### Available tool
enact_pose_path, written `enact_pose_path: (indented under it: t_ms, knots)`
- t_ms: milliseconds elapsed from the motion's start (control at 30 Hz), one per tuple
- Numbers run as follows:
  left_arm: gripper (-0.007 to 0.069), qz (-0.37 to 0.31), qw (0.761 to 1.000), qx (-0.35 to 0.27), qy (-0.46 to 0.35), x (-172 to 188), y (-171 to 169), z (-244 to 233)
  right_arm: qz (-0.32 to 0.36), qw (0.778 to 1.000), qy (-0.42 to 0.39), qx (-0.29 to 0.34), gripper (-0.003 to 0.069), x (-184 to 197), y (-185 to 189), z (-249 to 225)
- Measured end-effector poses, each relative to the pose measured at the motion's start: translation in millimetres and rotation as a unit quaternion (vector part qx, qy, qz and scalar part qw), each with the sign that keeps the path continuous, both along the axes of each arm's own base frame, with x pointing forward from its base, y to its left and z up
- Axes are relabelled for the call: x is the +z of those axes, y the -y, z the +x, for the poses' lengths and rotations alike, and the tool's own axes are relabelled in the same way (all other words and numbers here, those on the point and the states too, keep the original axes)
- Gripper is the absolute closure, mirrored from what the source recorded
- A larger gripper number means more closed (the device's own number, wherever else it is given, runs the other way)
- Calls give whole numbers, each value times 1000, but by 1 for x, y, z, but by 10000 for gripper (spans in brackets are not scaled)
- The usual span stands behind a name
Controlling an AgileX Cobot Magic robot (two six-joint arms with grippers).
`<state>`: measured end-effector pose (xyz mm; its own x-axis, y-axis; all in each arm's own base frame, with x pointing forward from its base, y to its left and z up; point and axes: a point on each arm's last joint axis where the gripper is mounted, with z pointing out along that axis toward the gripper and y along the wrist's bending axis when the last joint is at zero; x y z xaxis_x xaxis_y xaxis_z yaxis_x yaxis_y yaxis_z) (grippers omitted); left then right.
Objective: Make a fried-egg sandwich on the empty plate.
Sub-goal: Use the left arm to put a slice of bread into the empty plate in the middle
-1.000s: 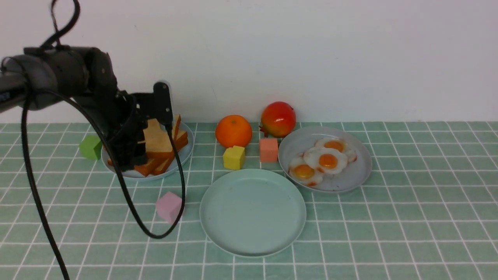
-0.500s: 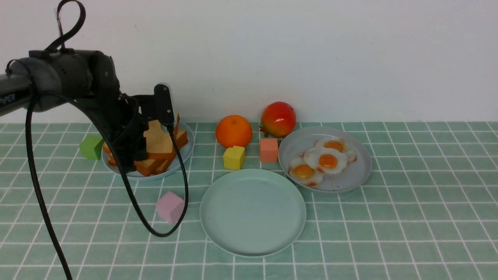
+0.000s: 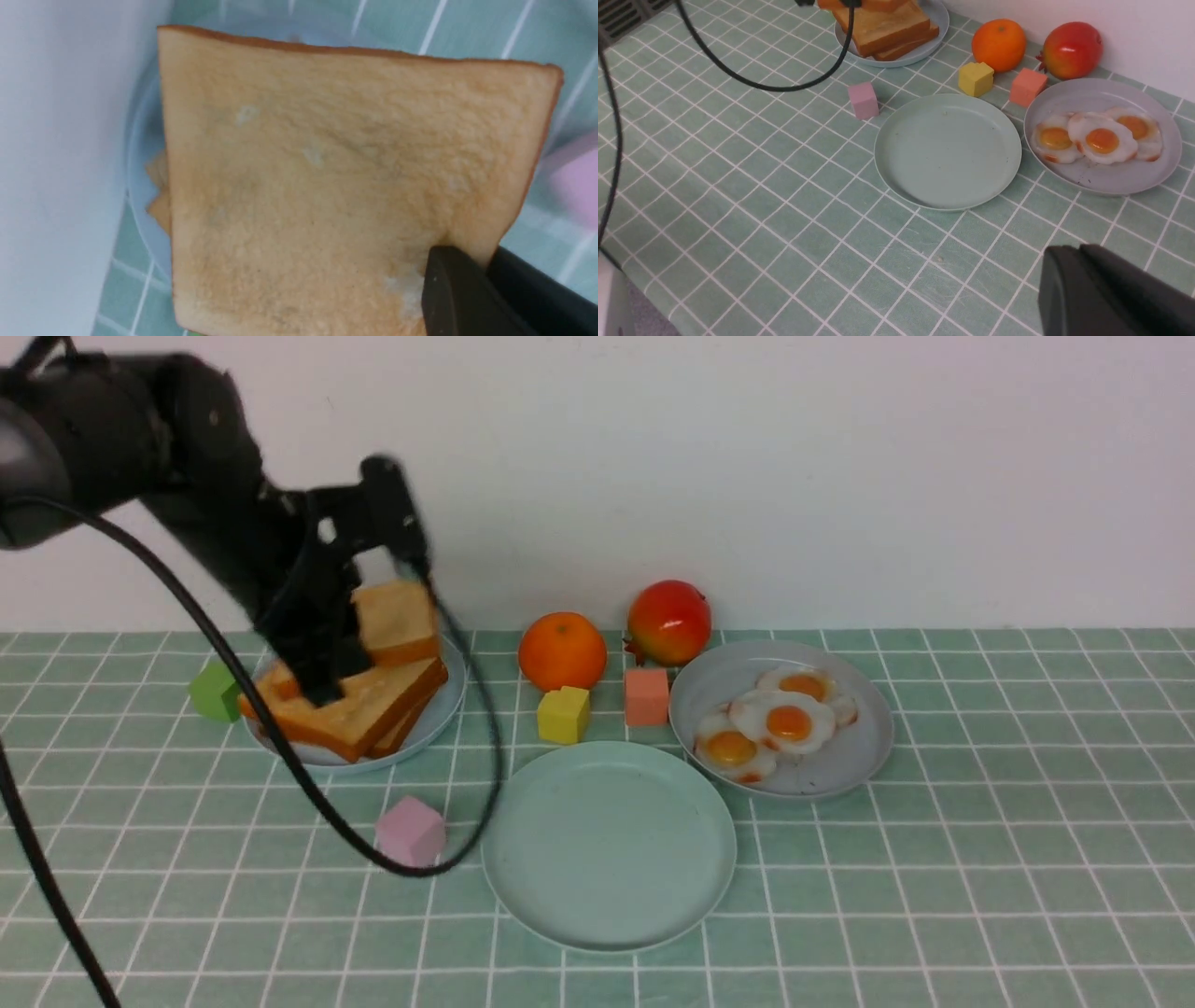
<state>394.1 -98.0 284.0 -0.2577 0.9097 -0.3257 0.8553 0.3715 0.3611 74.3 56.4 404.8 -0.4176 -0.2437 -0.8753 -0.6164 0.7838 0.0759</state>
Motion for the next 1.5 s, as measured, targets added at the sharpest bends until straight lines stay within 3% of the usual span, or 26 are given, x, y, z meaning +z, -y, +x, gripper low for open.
enact_pose_path:
  t_ms: [133, 300, 433, 700, 900, 1033, 1067, 1167, 1333, 1400, 1500]
  knots:
    - [603, -47, 998, 1, -37, 0, 70, -41, -3, 1000, -1, 0, 615, 0, 0, 0]
    - [603, -10, 998, -40, -54, -31, 134, -84, -9, 1000, -10, 3, 611, -2, 0, -1]
    - [603, 25, 997, -57, -41, -53, 161, -98, -14, 1000, -19, 7, 607, -4, 0, -2]
    - [603, 46, 997, -41, -43, -82, 169, -92, -21, 999, -29, 11, 603, -6, 1, -4]
    - [585, 33, 998, -42, -36, -83, 173, -91, -21, 999, -29, 11, 597, -6, 1, -4]
    - [490, 29, 998, -37, -36, -83, 173, -91, -21, 999, -29, 11, 594, -6, 1, -4]
    - [410, 26, 999, -30, -37, -83, 173, -91, -21, 999, -29, 11, 594, -6, 1, -4]
    - [269, 20, 999, -18, -40, -83, 173, -91, -21, 999, -29, 11, 592, -6, 1, -4]
    - [94, 1, 999, 8, -36, -68, 170, -94, -21, 999, -28, 10, 586, -5, 1, -3]
    - [71, -9, 999, 15, -33, -59, 168, -96, -14, 999, -31, 4, 585, -5, 0, -1]
    - [97, -96, 993, 64, -10, -3, 162, -110, 10, 998, -57, -22, 585, -7, -5, 18]
